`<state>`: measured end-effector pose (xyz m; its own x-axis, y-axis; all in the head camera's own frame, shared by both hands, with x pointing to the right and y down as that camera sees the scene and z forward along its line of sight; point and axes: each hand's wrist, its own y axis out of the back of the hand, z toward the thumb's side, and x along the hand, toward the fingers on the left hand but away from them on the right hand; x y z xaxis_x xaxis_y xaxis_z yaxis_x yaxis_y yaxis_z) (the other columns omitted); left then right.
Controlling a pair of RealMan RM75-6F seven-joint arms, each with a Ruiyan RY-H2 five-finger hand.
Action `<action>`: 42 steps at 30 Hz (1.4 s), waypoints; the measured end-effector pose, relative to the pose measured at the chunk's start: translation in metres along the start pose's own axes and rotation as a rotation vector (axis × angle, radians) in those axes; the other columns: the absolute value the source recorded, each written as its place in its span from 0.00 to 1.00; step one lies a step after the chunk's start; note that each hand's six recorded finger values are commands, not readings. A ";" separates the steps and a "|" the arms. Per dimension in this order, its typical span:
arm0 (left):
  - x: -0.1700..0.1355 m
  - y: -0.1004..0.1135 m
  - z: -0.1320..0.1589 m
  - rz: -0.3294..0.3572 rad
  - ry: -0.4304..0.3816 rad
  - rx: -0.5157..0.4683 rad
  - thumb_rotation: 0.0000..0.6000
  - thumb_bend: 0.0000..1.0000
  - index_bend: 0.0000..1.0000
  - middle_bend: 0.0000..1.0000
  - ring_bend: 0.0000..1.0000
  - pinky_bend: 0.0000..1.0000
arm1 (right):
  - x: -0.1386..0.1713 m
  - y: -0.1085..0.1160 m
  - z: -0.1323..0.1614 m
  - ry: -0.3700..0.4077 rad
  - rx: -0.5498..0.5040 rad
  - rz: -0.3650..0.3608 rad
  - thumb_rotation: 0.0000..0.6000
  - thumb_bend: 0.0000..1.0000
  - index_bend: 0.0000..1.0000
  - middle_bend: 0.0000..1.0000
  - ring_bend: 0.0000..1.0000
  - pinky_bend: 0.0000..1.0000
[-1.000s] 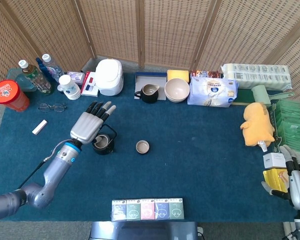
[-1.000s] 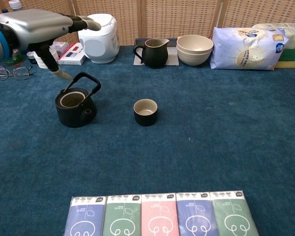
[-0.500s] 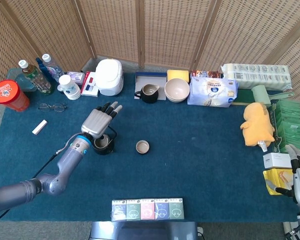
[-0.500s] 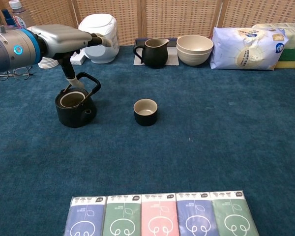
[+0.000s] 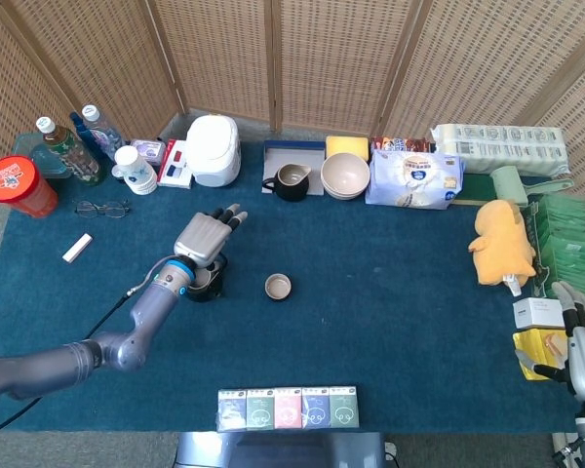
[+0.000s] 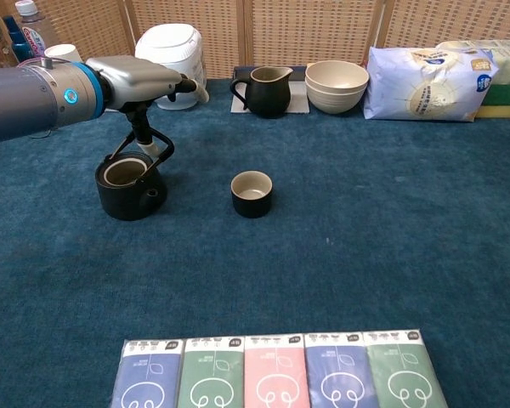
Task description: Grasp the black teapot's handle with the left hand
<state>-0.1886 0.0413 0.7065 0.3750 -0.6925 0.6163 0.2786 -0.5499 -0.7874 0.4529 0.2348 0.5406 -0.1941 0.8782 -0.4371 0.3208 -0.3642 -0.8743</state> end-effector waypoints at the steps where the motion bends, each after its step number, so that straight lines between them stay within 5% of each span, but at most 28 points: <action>1: 0.001 0.000 0.001 -0.001 0.000 0.006 1.00 0.19 0.13 0.10 0.24 0.47 | 0.000 0.000 0.000 0.000 0.002 0.000 1.00 0.00 0.00 0.00 0.00 0.00; 12: 0.009 0.005 0.011 -0.014 0.021 0.022 1.00 0.24 0.29 0.29 0.31 0.50 | -0.001 -0.003 0.001 0.004 0.013 0.006 1.00 0.00 0.00 0.00 0.00 0.00; 22: 0.008 -0.004 0.013 -0.052 0.025 0.023 1.00 0.32 0.65 0.75 0.69 0.77 | 0.000 -0.004 0.003 0.013 0.016 0.007 1.00 0.00 0.00 0.00 0.00 0.00; 30: 0.003 0.001 0.009 -0.045 0.025 0.024 1.00 0.45 0.77 0.89 0.82 0.86 | 0.002 -0.005 0.005 0.023 0.021 0.013 1.00 0.00 0.00 0.00 0.00 0.00; 42: -0.009 0.003 0.010 -0.054 0.005 -0.023 1.00 0.44 0.79 0.91 0.83 0.87 | 0.003 -0.005 0.006 0.029 0.018 0.015 1.00 0.00 0.00 0.00 0.00 0.00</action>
<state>-0.1828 0.0504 0.6981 0.3553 -0.6643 0.6576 0.2772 -0.5970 -0.7528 0.4449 0.2376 0.5418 -0.1621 0.8814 -0.4436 0.3063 -0.3824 -0.8718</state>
